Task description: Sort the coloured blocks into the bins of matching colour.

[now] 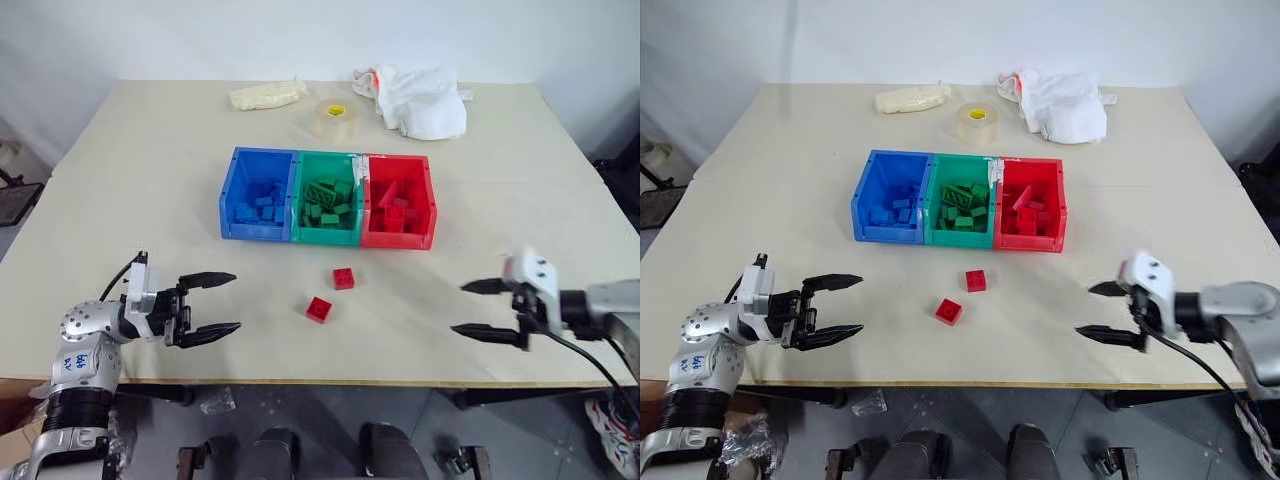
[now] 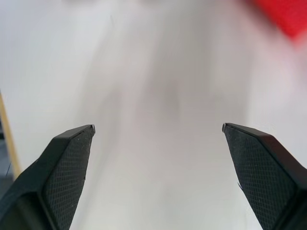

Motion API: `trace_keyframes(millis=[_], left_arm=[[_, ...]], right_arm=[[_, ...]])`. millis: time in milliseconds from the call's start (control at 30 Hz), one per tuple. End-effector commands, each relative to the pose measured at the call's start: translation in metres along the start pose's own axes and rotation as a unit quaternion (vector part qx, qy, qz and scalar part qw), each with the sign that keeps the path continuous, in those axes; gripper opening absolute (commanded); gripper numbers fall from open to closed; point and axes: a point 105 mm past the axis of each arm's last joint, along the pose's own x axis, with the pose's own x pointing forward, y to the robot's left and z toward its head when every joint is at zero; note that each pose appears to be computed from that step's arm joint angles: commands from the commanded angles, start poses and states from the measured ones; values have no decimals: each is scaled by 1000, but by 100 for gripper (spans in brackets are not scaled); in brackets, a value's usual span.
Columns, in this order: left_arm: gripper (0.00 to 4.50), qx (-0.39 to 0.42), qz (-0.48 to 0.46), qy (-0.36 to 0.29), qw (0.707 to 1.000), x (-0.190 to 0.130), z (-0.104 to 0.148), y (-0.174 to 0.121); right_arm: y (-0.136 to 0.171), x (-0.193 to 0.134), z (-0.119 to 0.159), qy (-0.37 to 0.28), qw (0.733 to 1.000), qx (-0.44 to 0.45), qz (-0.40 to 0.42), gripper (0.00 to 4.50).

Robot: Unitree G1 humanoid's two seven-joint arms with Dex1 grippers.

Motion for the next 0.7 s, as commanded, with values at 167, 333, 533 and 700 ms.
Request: trace_keyframes(millis=[167,333,533,700], left_arm=[[450,25,1,4,1000,-3,8,6],[450,29,-2,3,1000,1,10,4],[450,35,-9,-5,999,11,13,-1],[450,38,-10,-10,999,14,16,-9]], right_arm=[[1,4,13,-28,999,-22,-1,446],[10,47,46,-86,994,-45,44,446],[19,106,74,-119,984,-72,116,446],[19,140,77,-110,977,-97,152,446]])
